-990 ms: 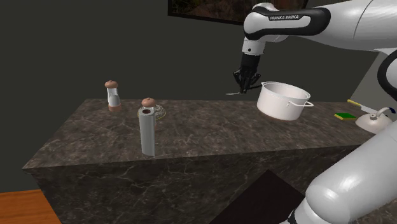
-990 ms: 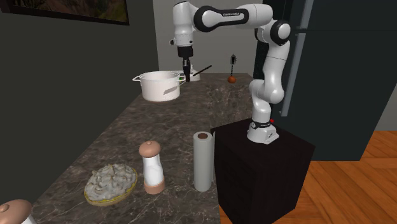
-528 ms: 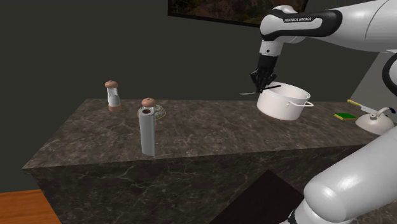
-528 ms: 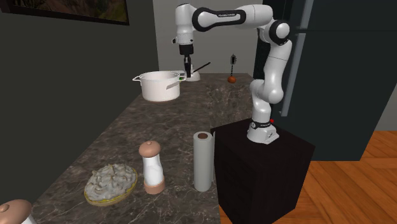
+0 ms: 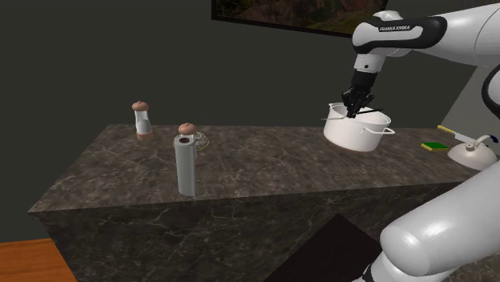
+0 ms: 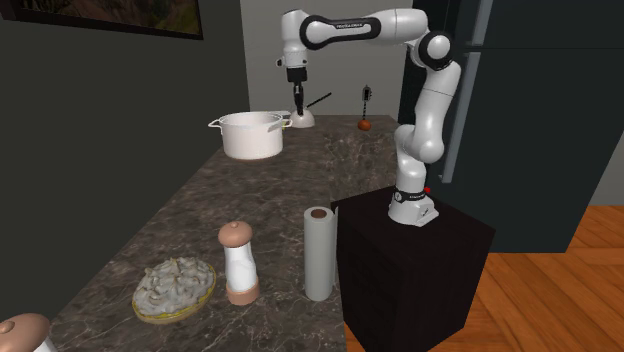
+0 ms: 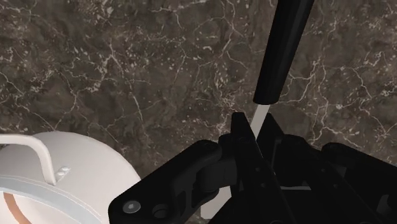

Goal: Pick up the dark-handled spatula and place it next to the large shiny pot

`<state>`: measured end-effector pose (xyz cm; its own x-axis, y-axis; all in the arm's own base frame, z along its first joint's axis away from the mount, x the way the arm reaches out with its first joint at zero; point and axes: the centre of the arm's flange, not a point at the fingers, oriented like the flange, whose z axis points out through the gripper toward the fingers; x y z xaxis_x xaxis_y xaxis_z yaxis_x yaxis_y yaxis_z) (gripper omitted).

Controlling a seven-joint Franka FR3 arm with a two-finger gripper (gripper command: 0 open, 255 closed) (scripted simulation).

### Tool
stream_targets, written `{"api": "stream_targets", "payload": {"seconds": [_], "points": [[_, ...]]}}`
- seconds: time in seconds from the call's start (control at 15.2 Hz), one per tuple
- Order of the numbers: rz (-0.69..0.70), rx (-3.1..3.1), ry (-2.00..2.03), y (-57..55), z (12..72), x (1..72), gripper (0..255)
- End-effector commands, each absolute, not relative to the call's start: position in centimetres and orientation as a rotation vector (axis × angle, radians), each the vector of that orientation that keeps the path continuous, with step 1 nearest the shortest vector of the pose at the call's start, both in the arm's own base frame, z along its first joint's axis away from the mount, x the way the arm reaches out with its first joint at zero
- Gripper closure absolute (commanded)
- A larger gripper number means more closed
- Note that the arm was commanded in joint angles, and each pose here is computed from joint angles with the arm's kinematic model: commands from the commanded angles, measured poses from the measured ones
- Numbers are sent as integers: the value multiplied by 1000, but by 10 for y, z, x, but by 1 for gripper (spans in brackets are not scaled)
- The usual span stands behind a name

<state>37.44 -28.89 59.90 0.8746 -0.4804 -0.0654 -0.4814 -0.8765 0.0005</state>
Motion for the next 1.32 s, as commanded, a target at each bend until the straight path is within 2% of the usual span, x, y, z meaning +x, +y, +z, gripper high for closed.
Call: {"api": "stream_targets", "payload": {"seconds": [0.0,1.25], "points": [[99,-3027,774,-312,596,359,255],[99,-3027,774,-527,596,230,255]]}}
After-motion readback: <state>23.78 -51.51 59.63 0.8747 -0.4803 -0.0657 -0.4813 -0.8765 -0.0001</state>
